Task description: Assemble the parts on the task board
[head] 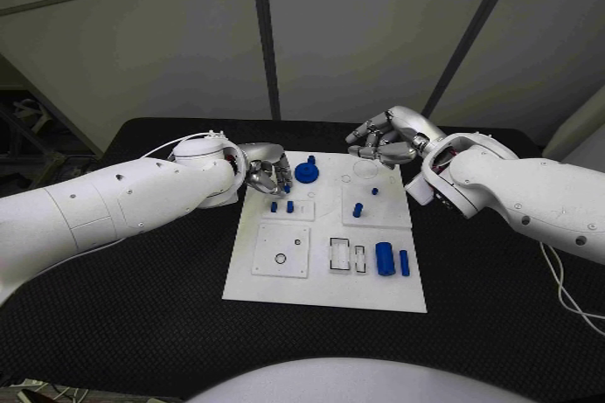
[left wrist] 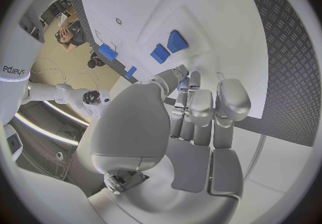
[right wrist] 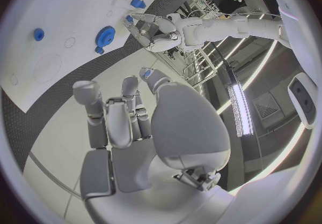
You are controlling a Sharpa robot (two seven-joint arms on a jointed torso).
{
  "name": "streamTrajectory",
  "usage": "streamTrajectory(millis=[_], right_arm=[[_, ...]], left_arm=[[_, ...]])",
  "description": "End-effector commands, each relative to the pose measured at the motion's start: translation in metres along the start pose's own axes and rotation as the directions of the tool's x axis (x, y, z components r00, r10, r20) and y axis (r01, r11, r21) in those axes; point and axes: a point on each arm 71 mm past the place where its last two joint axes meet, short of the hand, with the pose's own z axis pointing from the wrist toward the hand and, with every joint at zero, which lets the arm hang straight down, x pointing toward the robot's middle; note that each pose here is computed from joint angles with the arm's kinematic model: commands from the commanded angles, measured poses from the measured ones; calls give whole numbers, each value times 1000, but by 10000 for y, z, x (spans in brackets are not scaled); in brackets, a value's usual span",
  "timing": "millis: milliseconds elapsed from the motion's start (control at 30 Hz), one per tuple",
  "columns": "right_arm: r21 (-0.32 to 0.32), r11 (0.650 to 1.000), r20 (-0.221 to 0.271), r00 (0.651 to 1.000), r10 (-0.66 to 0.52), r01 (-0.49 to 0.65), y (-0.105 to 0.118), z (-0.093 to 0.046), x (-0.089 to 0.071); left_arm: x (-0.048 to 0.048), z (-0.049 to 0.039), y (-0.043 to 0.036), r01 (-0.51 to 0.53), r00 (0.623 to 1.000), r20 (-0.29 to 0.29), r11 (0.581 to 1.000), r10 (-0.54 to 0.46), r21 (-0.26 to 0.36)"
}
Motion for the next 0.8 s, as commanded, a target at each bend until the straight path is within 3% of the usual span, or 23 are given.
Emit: streamTrajectory(millis=[33, 467, 667, 800], right_arm=[[-7, 1000, -6, 1000, -1, 1, 14, 5, 1], [8, 999, -8, 999, -43, 43, -42, 1, -33], [14, 990, -11, 990, -139, 139, -126, -29, -103], [25, 975, -13, 975, -220, 220, -188, -61, -156]], left_arm=[[4, 0, -4, 1, 1000, -10, 1000, -1, 1], [-7, -23, 34, 1, 1000, -1, 1000, -1, -8], [-41, -104, 124, 10, 1000, 26, 1000, -9, -23], [-119, -168, 171, 29, 998, 56, 999, -27, -28]])
